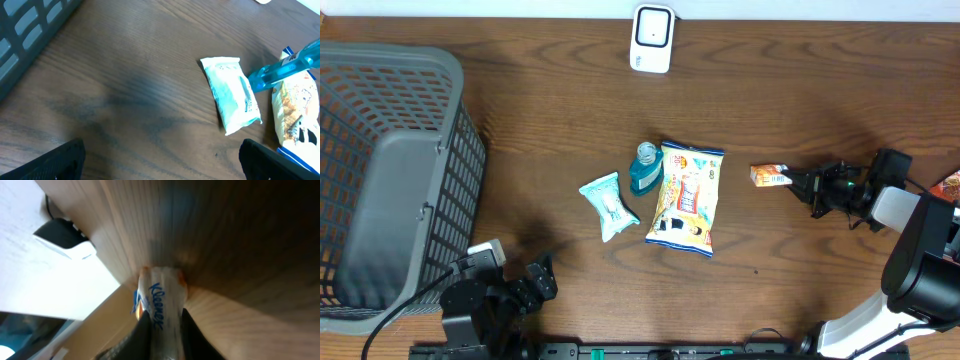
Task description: Scan the item barcode
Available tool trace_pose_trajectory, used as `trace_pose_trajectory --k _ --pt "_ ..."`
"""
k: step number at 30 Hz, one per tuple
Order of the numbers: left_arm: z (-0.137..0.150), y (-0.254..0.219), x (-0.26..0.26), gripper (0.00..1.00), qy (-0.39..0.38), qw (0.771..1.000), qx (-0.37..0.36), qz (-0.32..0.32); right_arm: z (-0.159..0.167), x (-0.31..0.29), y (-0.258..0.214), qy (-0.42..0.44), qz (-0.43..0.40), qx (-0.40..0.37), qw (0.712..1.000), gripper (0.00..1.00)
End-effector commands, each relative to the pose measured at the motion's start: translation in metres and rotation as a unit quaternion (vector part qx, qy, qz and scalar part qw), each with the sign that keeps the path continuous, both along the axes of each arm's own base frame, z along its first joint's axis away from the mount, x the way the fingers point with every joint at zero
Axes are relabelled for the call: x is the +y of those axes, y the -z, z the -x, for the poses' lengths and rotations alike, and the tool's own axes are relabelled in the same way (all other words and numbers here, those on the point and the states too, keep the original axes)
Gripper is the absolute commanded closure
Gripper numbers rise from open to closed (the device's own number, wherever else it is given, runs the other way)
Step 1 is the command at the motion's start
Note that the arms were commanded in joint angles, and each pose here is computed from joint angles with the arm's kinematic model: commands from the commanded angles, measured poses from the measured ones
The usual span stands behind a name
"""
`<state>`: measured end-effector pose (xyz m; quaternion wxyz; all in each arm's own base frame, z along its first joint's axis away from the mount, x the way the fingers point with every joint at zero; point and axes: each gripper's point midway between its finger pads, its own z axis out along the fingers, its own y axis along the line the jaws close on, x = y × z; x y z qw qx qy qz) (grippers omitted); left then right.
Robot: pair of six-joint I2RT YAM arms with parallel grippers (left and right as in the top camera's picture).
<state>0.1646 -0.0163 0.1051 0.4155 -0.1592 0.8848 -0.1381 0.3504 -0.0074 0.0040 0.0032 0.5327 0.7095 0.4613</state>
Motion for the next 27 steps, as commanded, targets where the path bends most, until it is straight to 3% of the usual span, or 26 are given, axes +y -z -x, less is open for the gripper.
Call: trace_pose_trajectory --k 1,9,18,23,27 --pt "0.000 0.000 -0.001 0.02 0.006 1.000 0.000 -0.001 0.087 -0.025 0.104 0.076 0.096 0.247 0.961 0.98" --pt "0.000 0.000 -0.001 0.02 0.006 1.000 0.000 -0.001 0.067 -0.023 0.075 0.037 0.103 0.163 0.981 0.99" --pt "0.000 0.000 -0.001 0.02 0.006 1.000 0.000 -0.001 0.030 -0.028 -0.018 0.010 0.159 -0.012 0.987 0.98" --pt "0.000 0.000 -0.001 0.02 0.006 1.000 0.000 -0.001 0.016 -0.025 -0.084 0.012 0.198 -0.118 0.973 0.99" --pt "0.000 0.000 -0.001 0.02 0.006 1.000 0.000 -0.001 0.003 -0.016 -0.142 -0.003 0.233 -0.239 0.943 0.99"
